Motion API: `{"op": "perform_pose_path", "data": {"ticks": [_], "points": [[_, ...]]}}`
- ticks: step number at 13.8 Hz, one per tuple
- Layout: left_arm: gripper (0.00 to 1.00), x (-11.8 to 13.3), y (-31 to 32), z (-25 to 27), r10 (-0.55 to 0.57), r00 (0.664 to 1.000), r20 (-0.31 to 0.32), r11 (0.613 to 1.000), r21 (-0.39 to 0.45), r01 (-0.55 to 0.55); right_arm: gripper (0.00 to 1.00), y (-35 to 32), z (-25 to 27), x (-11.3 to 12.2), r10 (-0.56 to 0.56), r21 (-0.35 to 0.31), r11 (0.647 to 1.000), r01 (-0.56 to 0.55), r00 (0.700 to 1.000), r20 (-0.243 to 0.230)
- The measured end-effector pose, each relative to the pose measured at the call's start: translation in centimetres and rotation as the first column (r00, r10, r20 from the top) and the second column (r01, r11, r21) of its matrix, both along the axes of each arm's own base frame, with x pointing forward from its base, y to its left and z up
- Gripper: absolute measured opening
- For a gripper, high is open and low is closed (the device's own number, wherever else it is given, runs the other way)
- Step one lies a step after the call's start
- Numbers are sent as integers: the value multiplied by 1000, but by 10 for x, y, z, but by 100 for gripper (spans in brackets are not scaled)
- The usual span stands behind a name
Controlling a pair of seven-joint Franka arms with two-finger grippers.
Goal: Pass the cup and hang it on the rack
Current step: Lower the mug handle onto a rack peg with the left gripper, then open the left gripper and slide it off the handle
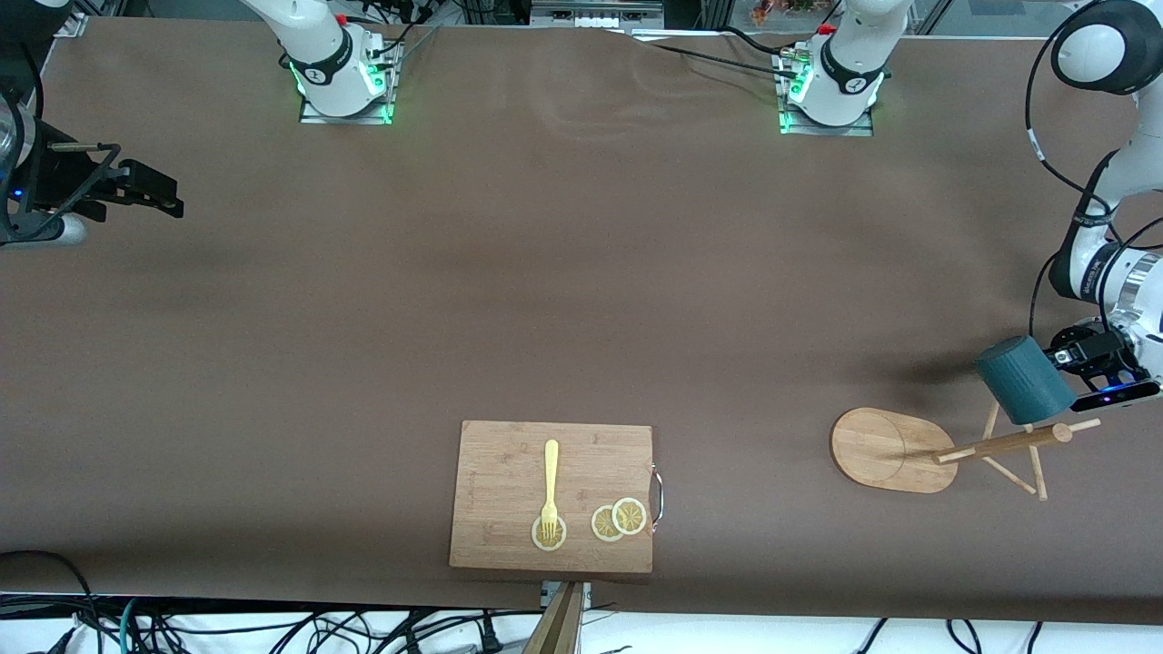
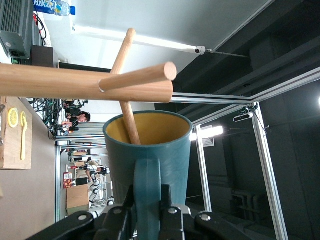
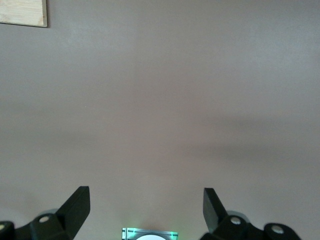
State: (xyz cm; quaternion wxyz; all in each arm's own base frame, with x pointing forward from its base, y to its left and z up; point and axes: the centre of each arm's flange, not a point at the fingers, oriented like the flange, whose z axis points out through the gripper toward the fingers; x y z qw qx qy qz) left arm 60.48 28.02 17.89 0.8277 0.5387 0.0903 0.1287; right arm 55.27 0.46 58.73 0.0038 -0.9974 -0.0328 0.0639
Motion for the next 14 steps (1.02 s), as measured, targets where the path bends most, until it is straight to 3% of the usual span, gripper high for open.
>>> {"op": "perform_pose_path", "data": {"ticks": [7,8,10,12,14], "points": [[97,-6,22,-1,3,1000,8,999,38,-3,100,0,0,0,0,0,1000,0,1000,0],[100,-5,26,4,-20,1000,13,997,75,19,100,0,0,0,0,0,1000,0,1000,0],[100,-1,37,25,-117,993,10,967,228,112,100,0,0,0,0,0,1000,0,1000,-1],[100,4,48,57,-210,976,-60,898,383,217,100,0,0,0,0,0,1000,0,1000,-1],[100,10,42,89,-278,946,-167,801,503,325,100,0,0,0,0,0,1000,0,1000,-1]]}}
